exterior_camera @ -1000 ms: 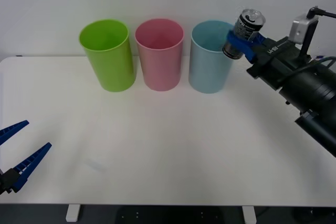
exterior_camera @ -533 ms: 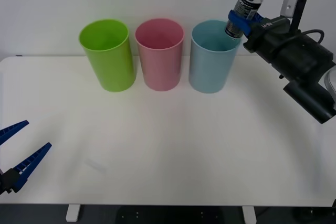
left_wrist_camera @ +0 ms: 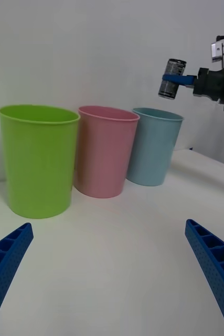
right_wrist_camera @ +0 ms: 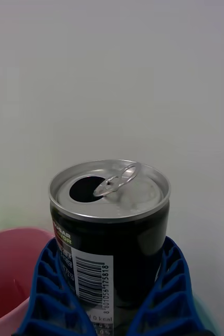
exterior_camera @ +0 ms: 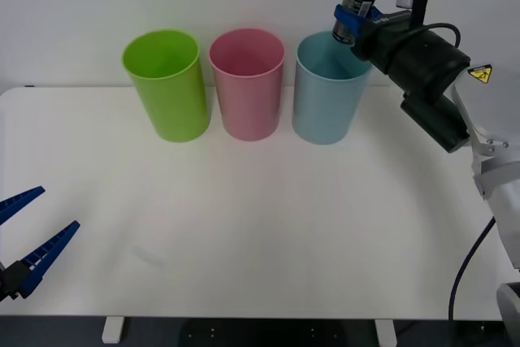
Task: Grasp the object on the table and drop it into the matching bin: aluminum can to the light blue bin, PET bottle to the pink bin.
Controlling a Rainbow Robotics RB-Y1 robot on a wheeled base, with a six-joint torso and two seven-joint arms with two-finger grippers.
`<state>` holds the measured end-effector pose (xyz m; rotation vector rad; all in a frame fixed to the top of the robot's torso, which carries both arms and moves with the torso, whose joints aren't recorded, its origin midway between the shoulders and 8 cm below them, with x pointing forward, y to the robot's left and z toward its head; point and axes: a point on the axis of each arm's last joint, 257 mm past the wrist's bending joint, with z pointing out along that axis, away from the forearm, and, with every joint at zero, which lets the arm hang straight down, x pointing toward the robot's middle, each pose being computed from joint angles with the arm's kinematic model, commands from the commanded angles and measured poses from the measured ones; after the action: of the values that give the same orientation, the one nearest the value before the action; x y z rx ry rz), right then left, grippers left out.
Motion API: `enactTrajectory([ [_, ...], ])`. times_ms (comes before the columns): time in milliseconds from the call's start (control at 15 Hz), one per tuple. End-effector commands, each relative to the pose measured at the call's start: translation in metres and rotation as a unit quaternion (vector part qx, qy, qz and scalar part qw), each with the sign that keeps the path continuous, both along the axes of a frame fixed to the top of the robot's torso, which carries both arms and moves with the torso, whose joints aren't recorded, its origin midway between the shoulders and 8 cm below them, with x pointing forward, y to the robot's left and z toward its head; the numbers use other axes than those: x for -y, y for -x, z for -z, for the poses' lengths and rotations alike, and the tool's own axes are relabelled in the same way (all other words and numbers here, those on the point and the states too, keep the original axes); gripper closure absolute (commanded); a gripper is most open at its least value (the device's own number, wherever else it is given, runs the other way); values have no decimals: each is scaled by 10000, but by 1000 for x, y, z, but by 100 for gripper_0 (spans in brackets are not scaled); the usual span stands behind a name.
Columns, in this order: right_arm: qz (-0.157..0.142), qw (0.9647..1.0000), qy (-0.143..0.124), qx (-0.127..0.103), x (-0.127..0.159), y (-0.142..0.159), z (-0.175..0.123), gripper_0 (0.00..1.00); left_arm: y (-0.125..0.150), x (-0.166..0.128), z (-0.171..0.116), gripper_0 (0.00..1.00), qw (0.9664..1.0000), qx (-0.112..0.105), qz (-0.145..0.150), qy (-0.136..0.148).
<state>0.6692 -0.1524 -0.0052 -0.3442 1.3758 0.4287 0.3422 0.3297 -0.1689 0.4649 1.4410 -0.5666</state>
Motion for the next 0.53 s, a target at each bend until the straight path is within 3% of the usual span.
enactTrajectory([
  [67, 92, 9999, 88, -114, -7, -17, 7, 100, 0, 0, 0, 0, 10000, 0, 0, 0],
  [400, 94, 9998, 137, -139, -11, -22, 8, 100, 0, 0, 0, 0, 10000, 0, 0, 0],
  [533, 97, 9997, 163, -121, -12, -22, 8, 93, 0, 0, 0, 0, 10000, 0, 0, 0],
])
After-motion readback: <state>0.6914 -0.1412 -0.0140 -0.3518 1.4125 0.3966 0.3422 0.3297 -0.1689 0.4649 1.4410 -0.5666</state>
